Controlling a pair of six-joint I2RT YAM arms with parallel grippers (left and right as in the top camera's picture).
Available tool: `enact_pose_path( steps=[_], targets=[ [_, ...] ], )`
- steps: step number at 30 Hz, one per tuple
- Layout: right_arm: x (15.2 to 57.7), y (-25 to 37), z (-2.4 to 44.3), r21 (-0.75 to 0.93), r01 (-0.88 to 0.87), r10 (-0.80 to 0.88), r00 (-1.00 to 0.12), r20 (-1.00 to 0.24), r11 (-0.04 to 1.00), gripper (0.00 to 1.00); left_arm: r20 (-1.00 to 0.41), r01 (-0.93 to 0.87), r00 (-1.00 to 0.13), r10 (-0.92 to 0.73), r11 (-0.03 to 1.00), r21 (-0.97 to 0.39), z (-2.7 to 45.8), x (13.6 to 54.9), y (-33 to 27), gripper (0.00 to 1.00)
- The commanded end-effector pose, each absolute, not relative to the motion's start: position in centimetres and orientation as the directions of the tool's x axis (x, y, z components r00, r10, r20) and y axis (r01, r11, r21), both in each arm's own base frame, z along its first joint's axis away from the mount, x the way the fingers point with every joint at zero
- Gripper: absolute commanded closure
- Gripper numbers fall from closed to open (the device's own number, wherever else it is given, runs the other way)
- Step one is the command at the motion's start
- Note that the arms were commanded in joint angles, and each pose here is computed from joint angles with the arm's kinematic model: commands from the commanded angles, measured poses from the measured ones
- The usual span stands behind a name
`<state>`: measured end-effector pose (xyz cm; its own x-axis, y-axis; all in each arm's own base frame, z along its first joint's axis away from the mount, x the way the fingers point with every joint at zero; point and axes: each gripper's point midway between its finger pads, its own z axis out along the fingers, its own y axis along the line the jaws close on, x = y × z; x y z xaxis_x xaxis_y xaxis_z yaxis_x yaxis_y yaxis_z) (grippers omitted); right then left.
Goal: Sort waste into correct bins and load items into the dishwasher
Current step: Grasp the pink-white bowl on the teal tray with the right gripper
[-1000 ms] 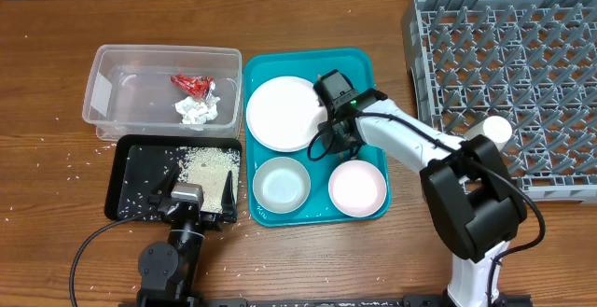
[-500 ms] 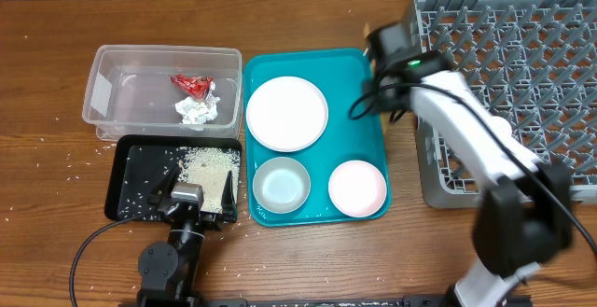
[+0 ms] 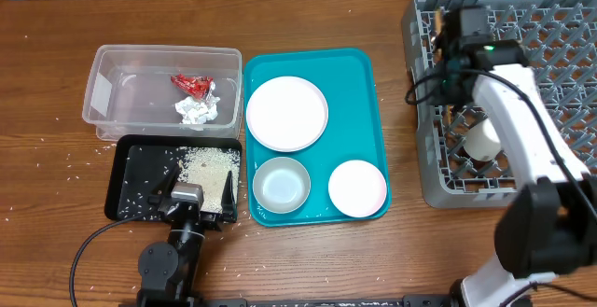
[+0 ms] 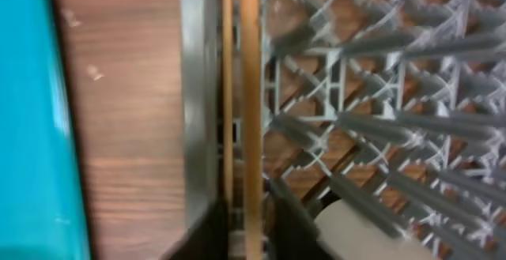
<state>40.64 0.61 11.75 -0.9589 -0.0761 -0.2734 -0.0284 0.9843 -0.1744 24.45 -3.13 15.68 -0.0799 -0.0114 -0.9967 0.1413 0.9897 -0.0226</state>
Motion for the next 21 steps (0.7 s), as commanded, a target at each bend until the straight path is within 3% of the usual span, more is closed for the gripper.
enact_pose_path(
  steps=[1,8,12,14,21],
  targets=[
    [40.1,-0.1,10.5,-0.259,-0.026,-0.087,-0.97,-0.227,0.966,0.71,-0.997,0.15,-0.072,0.003,0.989,-0.008,15.7,24.4,-3.2,0.0],
    [38.8,7.7,16.0,0.034,-0.117,-0.101,-0.944,-0.314,0.993,0.67,-0.997,0.15,-0.072,0.003,0.989,-0.008,15.7,24.4,-3.2,0.0],
    [35.7,13.0,20.5,0.251,-0.25,-0.143,-0.915,-0.378,0.935,0.66,-0.997,0.15,-0.072,0.003,0.989,-0.008,15.7,24.4,-3.2,0.0],
    [34.0,14.1,21.8,0.277,-0.305,-0.187,-0.904,-0.384,0.911,0.66,-0.997,0.15,-0.072,0.003,0.989,-0.008,15.7,24.4,-3.2,0.0],
    [28.3,16.0,19.7,0.286,-0.321,-0.265,-0.939,-0.221,0.903,0.67,-0.997,0.15,-0.072,0.003,0.989,-0.008,15.7,24.4,-3.2,0.0]
  ],
)
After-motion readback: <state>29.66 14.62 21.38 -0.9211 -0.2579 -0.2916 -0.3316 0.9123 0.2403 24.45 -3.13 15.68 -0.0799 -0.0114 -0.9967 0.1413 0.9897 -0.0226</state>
